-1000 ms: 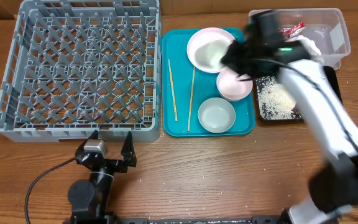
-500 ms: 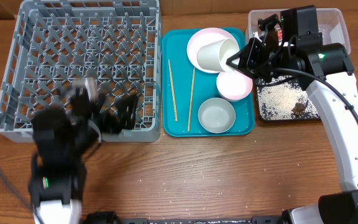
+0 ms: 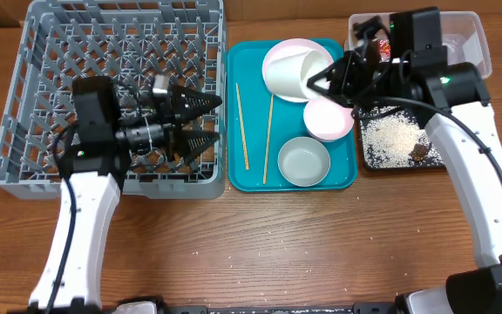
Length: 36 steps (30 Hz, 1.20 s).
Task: Sort waste into correct bins and load items into the dishwasher
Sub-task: 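Hand the paper cup from the right gripper to the left gripper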
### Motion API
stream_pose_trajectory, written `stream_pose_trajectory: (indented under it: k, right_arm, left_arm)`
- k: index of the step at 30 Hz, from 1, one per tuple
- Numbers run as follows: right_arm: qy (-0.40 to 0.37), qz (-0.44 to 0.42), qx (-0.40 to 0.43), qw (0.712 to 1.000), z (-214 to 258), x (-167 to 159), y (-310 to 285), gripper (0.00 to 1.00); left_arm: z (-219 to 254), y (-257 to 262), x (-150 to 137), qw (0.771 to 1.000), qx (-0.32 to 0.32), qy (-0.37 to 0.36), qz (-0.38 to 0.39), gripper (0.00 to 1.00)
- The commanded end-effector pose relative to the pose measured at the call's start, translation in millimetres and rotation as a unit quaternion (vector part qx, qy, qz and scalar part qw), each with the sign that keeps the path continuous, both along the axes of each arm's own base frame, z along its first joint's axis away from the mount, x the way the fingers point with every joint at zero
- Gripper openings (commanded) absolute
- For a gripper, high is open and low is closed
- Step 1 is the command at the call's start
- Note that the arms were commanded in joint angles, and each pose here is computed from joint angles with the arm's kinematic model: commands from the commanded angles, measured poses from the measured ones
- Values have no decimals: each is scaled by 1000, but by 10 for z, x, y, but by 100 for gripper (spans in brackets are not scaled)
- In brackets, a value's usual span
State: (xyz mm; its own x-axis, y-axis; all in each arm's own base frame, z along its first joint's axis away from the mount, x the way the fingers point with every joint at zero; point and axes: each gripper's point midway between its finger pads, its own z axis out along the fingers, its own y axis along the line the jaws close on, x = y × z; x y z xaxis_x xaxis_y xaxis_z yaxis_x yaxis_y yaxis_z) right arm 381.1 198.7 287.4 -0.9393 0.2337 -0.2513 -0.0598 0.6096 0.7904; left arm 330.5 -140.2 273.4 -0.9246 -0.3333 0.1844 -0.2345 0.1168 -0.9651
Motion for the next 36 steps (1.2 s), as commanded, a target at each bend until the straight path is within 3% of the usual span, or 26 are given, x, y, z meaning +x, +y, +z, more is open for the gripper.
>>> stream_pose_trajectory:
  k: [1, 9, 25, 36]
  right_arm:
    - [14, 54, 43, 997, -72, -176, 207, 4]
    - [21, 166, 134, 977, -376, -532, 623, 4]
    - [11, 199, 164, 966, -492, -579, 1123, 4]
    - [18, 213, 178, 961, -607, -522, 1184, 4]
  left_arm:
    - [73, -52, -84, 996, -60, 45, -54, 100]
    - [-104, -48, 1, 991, -22, -106, -82, 100]
    - [68, -80, -175, 981, -74, -126, -129, 100]
    - [68, -164, -216, 979, -76, -125, -142, 91]
